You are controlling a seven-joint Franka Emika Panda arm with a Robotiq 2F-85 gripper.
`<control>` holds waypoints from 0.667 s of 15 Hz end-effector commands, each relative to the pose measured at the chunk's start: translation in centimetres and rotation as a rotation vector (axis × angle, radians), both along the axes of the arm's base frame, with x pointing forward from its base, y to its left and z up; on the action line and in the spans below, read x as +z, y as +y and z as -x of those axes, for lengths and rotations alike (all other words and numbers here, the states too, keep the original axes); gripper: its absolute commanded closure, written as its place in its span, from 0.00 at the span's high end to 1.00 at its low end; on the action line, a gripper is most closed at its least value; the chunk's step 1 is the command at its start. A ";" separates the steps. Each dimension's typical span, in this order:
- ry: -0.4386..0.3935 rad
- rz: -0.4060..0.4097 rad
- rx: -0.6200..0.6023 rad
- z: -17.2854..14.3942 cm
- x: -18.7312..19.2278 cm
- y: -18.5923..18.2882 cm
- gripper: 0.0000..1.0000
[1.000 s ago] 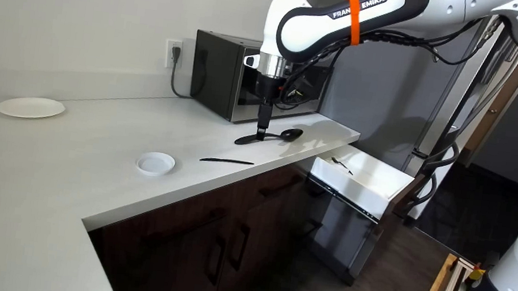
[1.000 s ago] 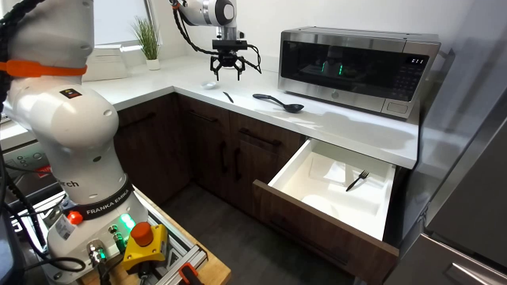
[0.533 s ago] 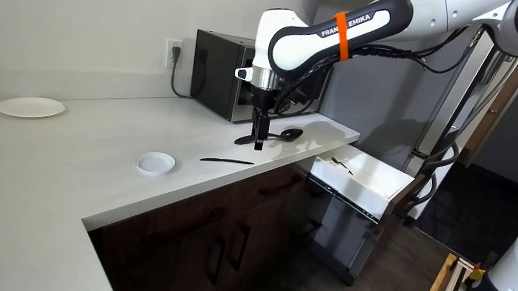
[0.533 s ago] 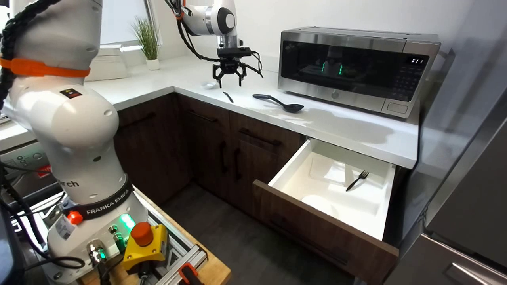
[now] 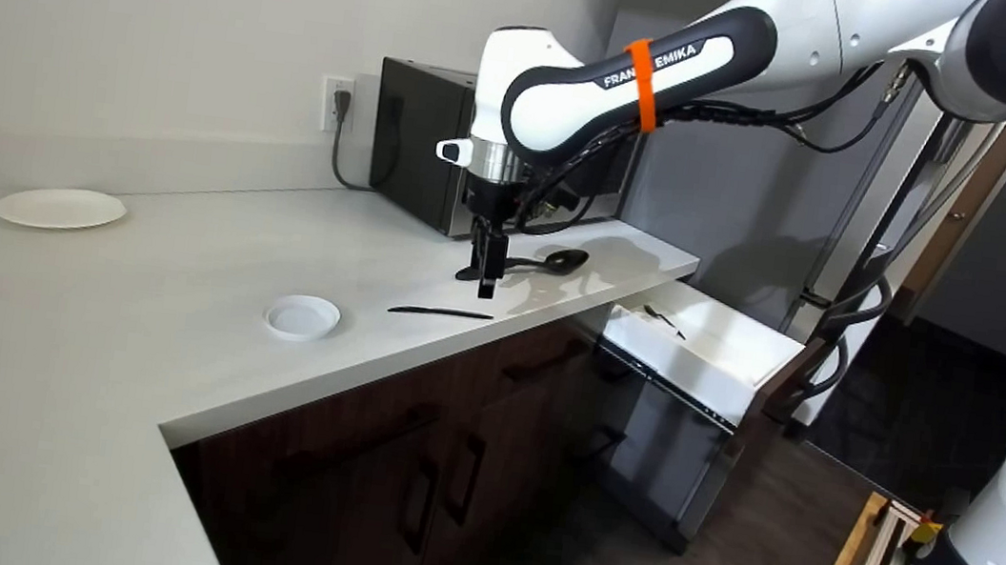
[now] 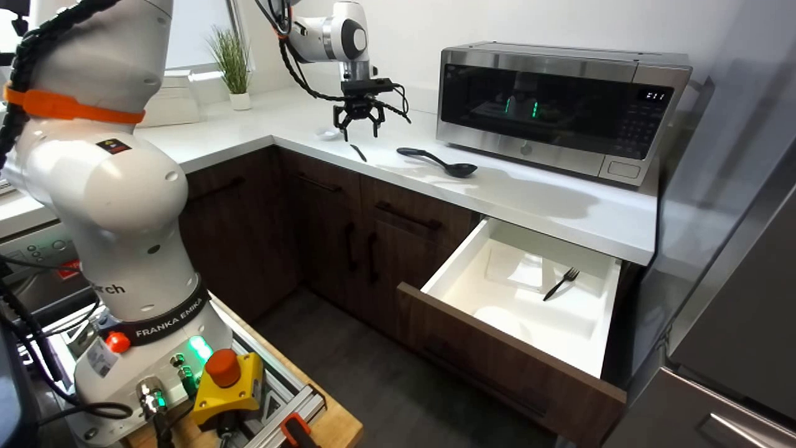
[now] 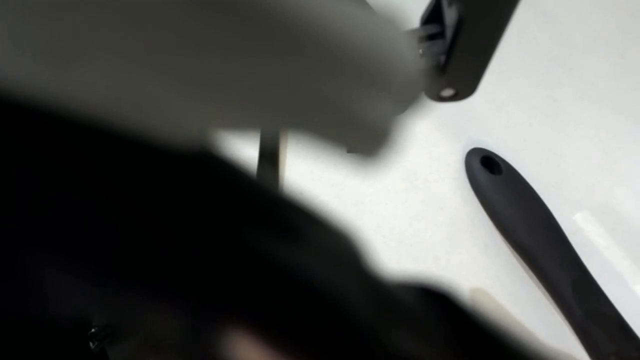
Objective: Put the fork in the drawer
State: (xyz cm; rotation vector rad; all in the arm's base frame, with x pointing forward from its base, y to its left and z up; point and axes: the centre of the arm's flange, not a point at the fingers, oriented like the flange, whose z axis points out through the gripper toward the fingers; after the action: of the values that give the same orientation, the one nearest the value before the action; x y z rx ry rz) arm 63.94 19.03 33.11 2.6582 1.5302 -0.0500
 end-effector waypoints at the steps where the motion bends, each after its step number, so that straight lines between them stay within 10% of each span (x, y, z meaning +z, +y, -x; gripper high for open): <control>1: -0.044 0.013 0.037 -2.0 -2.1 0.6 1.00; 10: -0.051 -0.042 0.038 -3.0 -3.9 3.0 0.93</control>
State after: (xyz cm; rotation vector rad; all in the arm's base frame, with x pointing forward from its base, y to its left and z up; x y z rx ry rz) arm 66.88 21.31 29.46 2.6339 1.5826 0.0278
